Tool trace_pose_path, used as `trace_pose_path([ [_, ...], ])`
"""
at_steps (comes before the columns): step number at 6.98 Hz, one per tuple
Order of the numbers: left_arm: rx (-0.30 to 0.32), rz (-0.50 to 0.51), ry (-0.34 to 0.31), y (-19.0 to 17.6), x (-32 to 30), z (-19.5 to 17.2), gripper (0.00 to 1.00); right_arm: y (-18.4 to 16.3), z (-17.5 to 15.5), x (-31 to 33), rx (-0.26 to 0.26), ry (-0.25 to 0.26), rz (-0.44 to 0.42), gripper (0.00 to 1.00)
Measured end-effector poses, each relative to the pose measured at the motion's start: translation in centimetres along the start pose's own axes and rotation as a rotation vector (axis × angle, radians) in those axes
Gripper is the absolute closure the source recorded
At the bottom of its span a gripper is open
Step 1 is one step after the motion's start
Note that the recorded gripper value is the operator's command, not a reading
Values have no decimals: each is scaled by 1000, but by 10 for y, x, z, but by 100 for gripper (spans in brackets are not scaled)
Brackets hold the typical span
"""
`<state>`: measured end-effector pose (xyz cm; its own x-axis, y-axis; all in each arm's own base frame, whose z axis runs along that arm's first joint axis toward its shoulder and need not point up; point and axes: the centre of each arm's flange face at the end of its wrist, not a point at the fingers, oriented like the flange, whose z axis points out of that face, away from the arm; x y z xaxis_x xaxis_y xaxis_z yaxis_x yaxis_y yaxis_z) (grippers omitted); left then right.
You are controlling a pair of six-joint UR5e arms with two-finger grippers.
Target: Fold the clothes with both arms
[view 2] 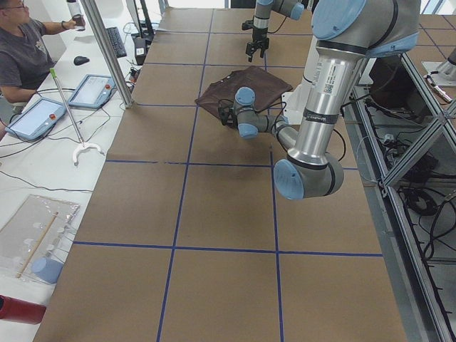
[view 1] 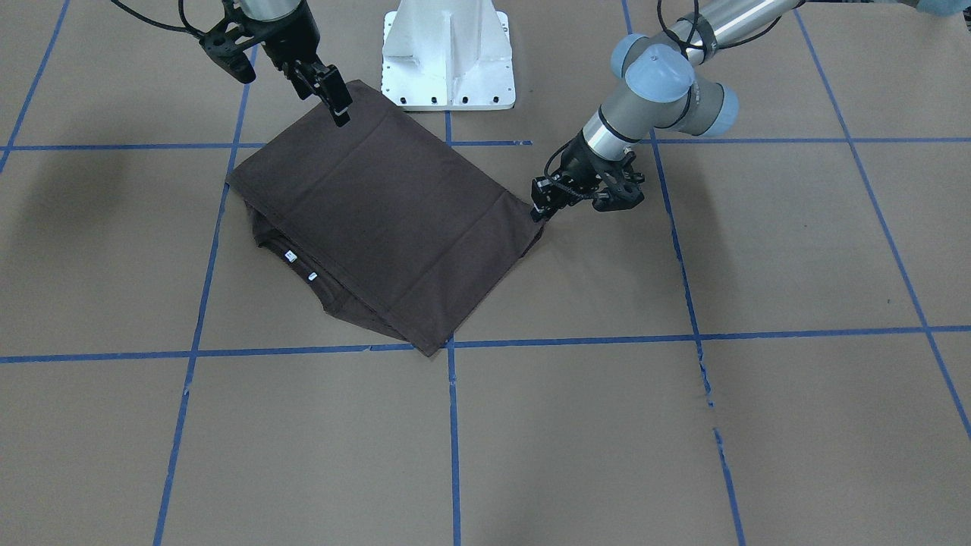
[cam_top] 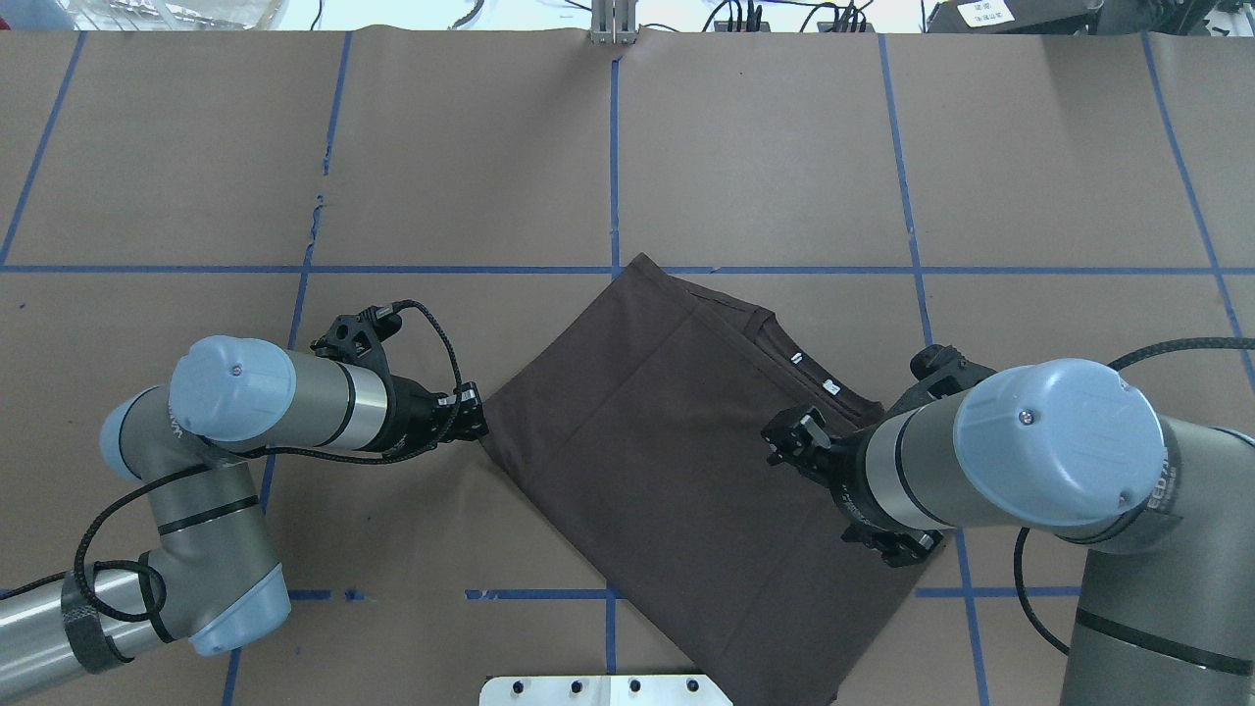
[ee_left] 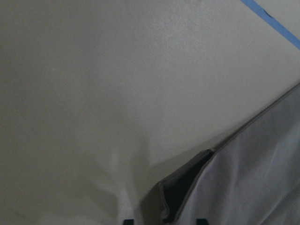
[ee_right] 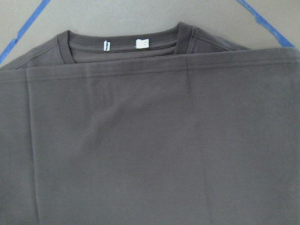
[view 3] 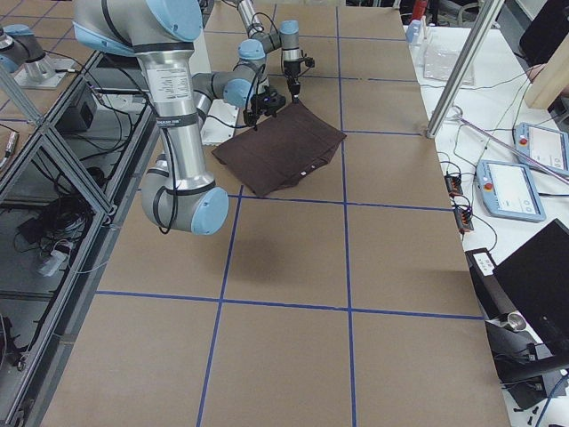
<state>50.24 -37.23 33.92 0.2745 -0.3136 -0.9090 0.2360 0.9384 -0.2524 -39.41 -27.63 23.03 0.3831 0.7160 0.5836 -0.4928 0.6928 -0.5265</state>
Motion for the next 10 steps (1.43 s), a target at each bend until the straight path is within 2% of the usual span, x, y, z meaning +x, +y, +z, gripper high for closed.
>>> trace_pose_path([
  [2,14,8,4,-9,2,-4,100,-3,4,-1,10,3,-1,0],
  [3,49,25,11,-31,7,-10,100,-5,7,-2,22,2,-8,0],
  [4,105,53,16,-71,23,-12,100,-6,10,-4,35,-1,-13,0],
  [6,226,57,1,-173,79,1,100,-2,26,-22,62,-9,-16,0],
  [7,277,42,-7,-219,111,4,87,0,31,-31,74,-18,-16,0],
  [8,324,36,-12,-253,135,5,24,1,34,-35,88,-25,-16,0],
  [9,355,48,-5,-270,151,3,20,0,41,-39,100,-34,-17,0],
  [10,364,66,23,-268,167,-4,20,1,53,-45,98,-50,-19,0],
])
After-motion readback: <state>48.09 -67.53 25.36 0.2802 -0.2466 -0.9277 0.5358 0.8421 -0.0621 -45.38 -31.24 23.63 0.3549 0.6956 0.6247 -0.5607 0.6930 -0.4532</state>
